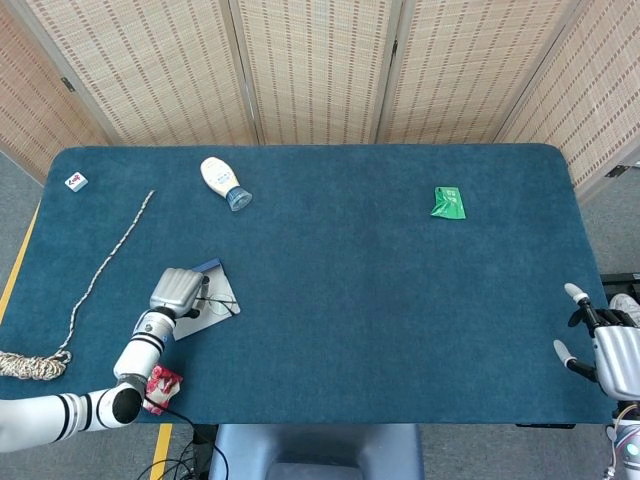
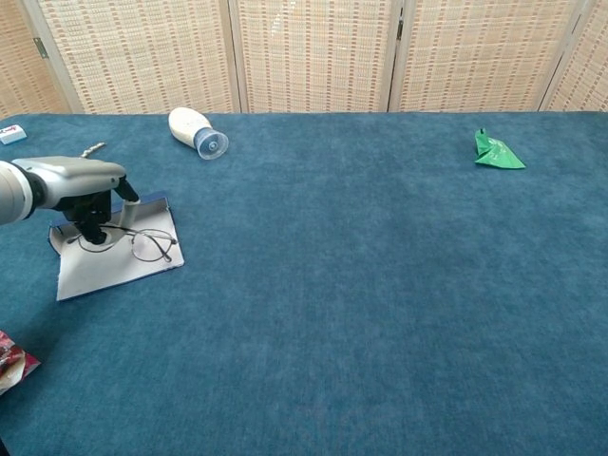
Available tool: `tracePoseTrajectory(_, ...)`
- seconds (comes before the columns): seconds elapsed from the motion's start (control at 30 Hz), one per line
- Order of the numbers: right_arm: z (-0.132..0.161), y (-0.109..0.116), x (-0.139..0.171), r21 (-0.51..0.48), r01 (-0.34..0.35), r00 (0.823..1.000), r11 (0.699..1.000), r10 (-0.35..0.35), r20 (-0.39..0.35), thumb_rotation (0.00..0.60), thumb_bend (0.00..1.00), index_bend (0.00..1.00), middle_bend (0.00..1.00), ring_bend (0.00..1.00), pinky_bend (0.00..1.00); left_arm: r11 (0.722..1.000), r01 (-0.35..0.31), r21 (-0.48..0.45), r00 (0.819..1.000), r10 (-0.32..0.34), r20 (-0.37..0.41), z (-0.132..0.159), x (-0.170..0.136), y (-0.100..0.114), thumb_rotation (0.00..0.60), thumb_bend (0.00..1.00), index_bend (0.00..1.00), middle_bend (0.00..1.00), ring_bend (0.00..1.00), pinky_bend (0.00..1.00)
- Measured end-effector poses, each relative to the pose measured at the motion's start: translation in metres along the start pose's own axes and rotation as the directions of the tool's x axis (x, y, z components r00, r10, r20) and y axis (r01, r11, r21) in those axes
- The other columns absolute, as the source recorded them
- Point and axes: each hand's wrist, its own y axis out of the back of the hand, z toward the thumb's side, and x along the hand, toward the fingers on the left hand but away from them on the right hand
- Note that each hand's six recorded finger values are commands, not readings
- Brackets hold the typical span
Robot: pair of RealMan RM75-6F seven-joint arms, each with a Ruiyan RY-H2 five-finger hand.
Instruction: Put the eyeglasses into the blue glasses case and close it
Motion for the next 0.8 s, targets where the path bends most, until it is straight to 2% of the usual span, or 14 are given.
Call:
tracePoseTrajectory(0.17,-0.001,0.001,0.001,0.001,0.001,1.0,1.0,-0.001,0.002,0.6,0.27,0.13,0.49,0.45,0.33,0.998,0.04,-0.055,0.999,-0.04,-0.011,-0.001,0.003,-0.005,0.6,0.5,0.56,1.0,1.0,1.0)
tracePoseTrajectory(0.23,-0.002,0.001,0.001,0.001,0.001,1.0,1.0,-0.001,0.005,0.6,0.27,0.13,0.49,0.45,0.33,0.997,0.04,-0.061,0.999,-0.041,-0.019,-0.002,0.006,-0.004,0.6,0.5,0.52,1.0,1.0,1.0)
tracePoseTrajectory(0.43,-0.004,0.0,0.002,-0.001,-0.001,1.0,1.0,0.001,0.012,0.6,0.26,0.13,0.5,0.45,0.33,0.998,0.005,-0.059,1.0,-0.007,-0.026,-0.004,0.006,0.004,0.6,0.5,0.34,1.0,1.0,1.0)
tracePoseTrajectory(0.6,-0.003,-0.001,0.001,-0.005,-0.002,1.0,1.0,0.002,0.006,0.6,0.27,0.13,0.5,0.45,0.33,0.998,0.003,-0.059,1.0,-0.004,-0.022,-0.005,0.005,0.006,0.6,0.5,0.28,1.0,0.99,1.0)
tracePoseTrajectory(0.8,-0.005,-0.001,0.001,-0.004,-0.001,1.0,1.0,0.001,0.007,0.6,0.26,0.13,0.5,0.46,0.33,0.999,-0.039,-0.038,0.999,0.039,0.0,0.0,0.001,0.012,0.6,0.49,0.19,1.0,0.99,1.0)
